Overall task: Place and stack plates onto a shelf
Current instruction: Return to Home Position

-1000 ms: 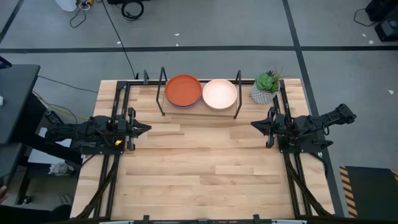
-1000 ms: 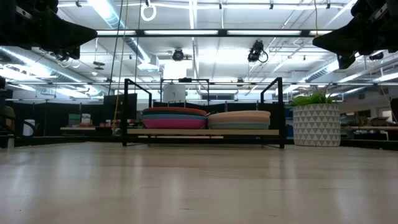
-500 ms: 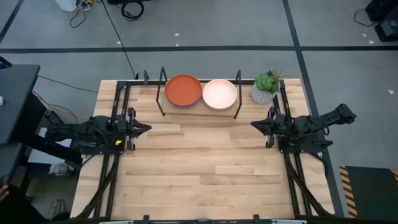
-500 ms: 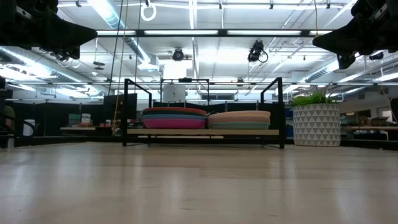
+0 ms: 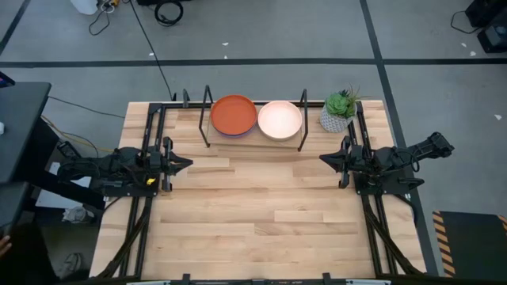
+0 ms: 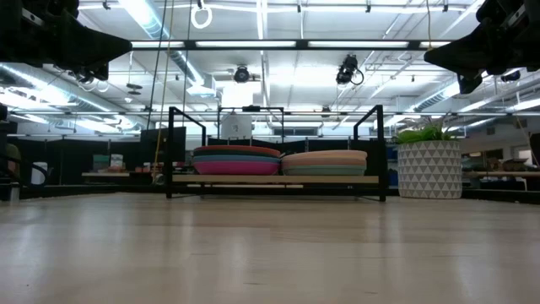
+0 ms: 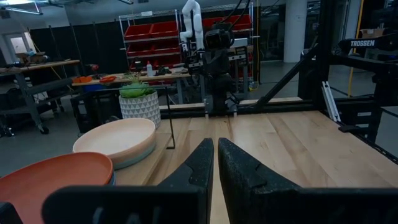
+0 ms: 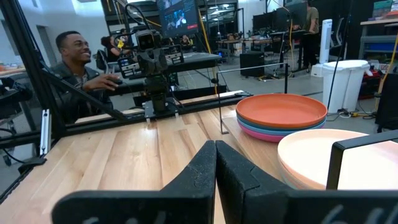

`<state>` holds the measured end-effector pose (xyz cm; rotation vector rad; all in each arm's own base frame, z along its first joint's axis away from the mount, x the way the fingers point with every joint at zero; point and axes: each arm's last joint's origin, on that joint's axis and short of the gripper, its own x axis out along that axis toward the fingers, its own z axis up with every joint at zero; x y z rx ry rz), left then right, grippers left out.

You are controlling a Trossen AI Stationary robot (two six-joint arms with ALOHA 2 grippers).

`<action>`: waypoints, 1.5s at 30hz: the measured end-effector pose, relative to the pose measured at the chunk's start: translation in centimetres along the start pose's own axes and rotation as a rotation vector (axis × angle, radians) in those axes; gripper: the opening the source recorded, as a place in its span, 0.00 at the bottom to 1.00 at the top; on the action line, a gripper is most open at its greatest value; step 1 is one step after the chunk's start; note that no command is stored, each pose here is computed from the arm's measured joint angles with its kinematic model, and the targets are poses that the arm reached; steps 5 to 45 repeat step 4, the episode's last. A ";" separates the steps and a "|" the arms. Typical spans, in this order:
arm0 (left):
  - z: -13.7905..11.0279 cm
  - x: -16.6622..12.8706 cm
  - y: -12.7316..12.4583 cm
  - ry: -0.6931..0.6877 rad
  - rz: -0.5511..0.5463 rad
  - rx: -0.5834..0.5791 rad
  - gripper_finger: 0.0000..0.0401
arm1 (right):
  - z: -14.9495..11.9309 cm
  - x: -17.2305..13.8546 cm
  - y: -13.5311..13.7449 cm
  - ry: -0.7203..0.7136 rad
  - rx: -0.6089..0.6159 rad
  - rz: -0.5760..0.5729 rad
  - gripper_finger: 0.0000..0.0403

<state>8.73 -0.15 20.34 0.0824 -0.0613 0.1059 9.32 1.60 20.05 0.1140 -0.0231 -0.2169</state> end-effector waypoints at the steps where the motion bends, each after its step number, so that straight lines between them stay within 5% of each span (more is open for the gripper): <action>1: 0.0 0.0 0.0 0.000 0.000 0.000 0.08 | 0.0 0.0 0.0 0.000 0.000 0.000 0.04; 45: 0.0 0.0 0.0 0.000 0.000 0.000 0.08 | 0.0 0.0 0.0 0.000 0.000 0.000 0.04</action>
